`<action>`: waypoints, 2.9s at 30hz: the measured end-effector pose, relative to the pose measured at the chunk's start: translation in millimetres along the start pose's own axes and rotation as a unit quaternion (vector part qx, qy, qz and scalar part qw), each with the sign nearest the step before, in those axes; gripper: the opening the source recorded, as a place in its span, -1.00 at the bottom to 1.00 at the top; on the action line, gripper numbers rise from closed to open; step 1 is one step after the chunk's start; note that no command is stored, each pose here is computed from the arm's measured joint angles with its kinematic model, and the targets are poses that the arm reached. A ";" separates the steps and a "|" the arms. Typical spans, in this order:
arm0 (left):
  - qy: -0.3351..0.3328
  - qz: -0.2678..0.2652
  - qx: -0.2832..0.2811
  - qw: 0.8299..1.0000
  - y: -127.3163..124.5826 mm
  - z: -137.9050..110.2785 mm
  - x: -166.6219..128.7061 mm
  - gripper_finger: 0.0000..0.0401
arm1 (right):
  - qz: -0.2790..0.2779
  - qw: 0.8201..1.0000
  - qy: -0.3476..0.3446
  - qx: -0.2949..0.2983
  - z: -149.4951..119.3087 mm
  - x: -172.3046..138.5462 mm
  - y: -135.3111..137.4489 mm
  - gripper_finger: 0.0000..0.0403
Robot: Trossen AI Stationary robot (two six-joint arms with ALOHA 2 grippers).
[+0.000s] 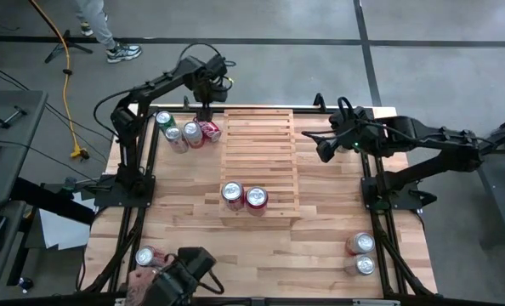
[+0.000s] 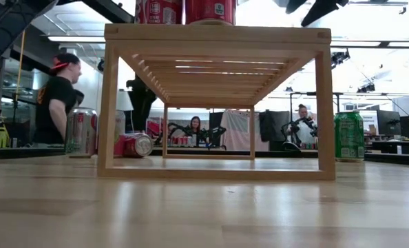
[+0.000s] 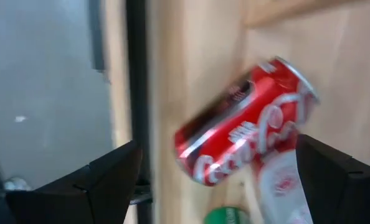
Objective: Place canned beverage on shelf
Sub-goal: Put the top red soda can on the shelf aligned with the other red soda cans
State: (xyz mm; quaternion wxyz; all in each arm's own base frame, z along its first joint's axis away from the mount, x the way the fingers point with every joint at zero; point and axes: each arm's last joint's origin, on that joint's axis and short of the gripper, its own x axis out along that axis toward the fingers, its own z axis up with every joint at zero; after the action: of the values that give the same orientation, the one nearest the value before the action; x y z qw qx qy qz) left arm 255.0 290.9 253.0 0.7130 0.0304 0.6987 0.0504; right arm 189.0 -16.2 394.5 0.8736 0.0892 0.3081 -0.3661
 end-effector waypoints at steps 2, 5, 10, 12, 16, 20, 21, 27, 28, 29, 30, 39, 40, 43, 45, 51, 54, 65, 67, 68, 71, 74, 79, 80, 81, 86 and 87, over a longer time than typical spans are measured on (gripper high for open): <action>0.003 -0.027 -0.003 1.000 -4.0 -3.6 6.8 0.61 | 0.000 1.000 0.003 -0.003 -0.6 0.0 -0.2 0.90; 0.009 -0.051 -0.016 0.999 -9.1 -7.4 18.5 0.61 | -0.001 1.000 0.006 -0.005 -1.2 0.0 -0.5 0.90; 0.021 -0.065 -0.018 0.998 -16.0 -11.4 38.5 0.61 | -0.001 1.000 0.006 -0.005 -1.3 0.0 -0.5 0.90; 0.025 -0.068 -0.023 0.997 -17.6 -12.0 41.5 0.61 | -0.001 1.000 0.006 -0.003 -1.3 0.0 -0.5 0.90; 0.018 -0.060 -0.016 0.998 -17.1 -11.8 46.6 0.61 | -0.001 1.000 0.006 0.007 -1.2 0.0 -0.5 0.90; 0.003 -0.038 -0.003 0.999 -16.3 -10.5 58.0 0.61 | -0.001 1.000 0.003 0.013 -0.6 0.0 -0.2 0.90; 0.001 -0.035 -0.002 0.999 -16.4 -10.4 60.7 0.61 | -0.001 1.000 0.001 0.015 -0.4 0.0 -0.1 0.90; -0.005 -0.008 0.004 1.000 -19.0 -8.0 72.8 0.61 | 0.002 1.000 -0.003 0.023 0.6 -0.1 0.4 0.90; -0.005 -0.007 0.005 1.000 -19.7 -7.6 74.0 0.61 | 0.002 1.000 -0.004 0.024 0.9 -0.1 0.5 0.90; -0.004 -0.005 0.006 1.000 -20.5 -7.4 75.1 0.61 | 0.003 1.000 -0.005 0.024 1.1 -0.1 0.6 0.90; -0.001 -0.005 0.007 1.000 -21.0 -7.5 75.6 0.61 | 0.003 1.000 -0.005 0.025 1.1 -0.1 0.6 0.90; 0.059 0.055 0.000 0.997 -27.4 -1.5 74.3 0.61 | 0.004 1.000 -0.006 0.029 1.5 -0.1 0.8 0.90; 0.062 0.059 0.002 0.996 -28.3 -0.6 74.2 0.61 | 0.004 1.000 -0.006 0.029 1.5 -0.1 0.8 0.90; 0.064 0.060 0.009 0.996 -30.0 1.1 74.0 0.59 | 0.004 1.000 -0.006 0.029 1.5 -0.1 0.8 0.90; 0.060 0.059 0.008 0.996 -30.8 2.2 73.9 0.54 | 0.004 1.000 -0.006 0.029 1.5 -0.1 0.8 0.90; 0.042 0.058 -0.002 0.997 -29.9 4.5 73.9 0.41 | 0.004 1.000 -0.006 0.029 1.5 -0.1 0.8 0.90; 0.037 0.052 -0.005 0.998 -30.2 4.6 74.0 0.40 | 0.004 1.000 -0.006 0.029 1.4 -0.1 0.8 0.90; 0.044 0.063 -0.029 0.997 -29.6 4.8 73.2 -0.27 | 0.007 1.000 -0.005 0.029 1.4 -0.1 0.9 0.90; 0.043 0.065 -0.037 0.996 -29.3 4.9 72.1 -0.46 | 0.007 1.000 -0.004 0.029 1.3 -0.1 1.0 0.90; 0.043 0.064 -0.041 0.996 -29.1 5.1 70.7 -0.52 | 0.007 1.000 -0.004 0.029 1.3 -0.1 1.0 0.90; 0.050 0.055 -0.049 0.996 -27.3 5.1 64.3 -0.63 | 0.007 1.000 -0.004 0.029 1.3 -0.1 1.0 0.90; 0.047 0.056 -0.056 0.996 -21.7 5.0 51.8 -0.82 | 0.007 1.000 -0.004 0.029 1.3 -0.1 1.0 0.90; 0.005 0.082 -0.079 0.993 -9.4 3.4 25.1 -0.98 | 0.007 1.000 -0.005 0.029 1.3 -0.2 0.9 0.90; 0.002 0.079 -0.083 0.993 -7.9 2.8 24.2 -0.99 | 0.007 1.000 -0.005 0.029 1.3 -0.2 0.9 0.90; -0.001 0.075 -0.090 0.993 -6.0 1.7 24.3 -0.99 | 0.007 1.000 -0.005 0.029 1.3 -0.2 0.9 0.90; -0.024 0.046 -0.106 0.993 -3.8 -1.7 26.8 -1.00 | 0.007 1.000 -0.005 0.029 1.3 -0.2 0.9 0.90; -0.025 0.041 -0.105 0.993 -4.5 -2.1 27.7 -0.99 | 0.007 1.000 -0.005 0.029 1.3 -0.2 0.9 0.90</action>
State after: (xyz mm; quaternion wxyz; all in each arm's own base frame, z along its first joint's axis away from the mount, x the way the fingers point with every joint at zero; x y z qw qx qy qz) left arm 253.6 289.5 224.9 0.7266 -0.0145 0.6699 0.1519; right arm 190.1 -16.0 395.6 0.8745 0.1153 0.2926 -0.3692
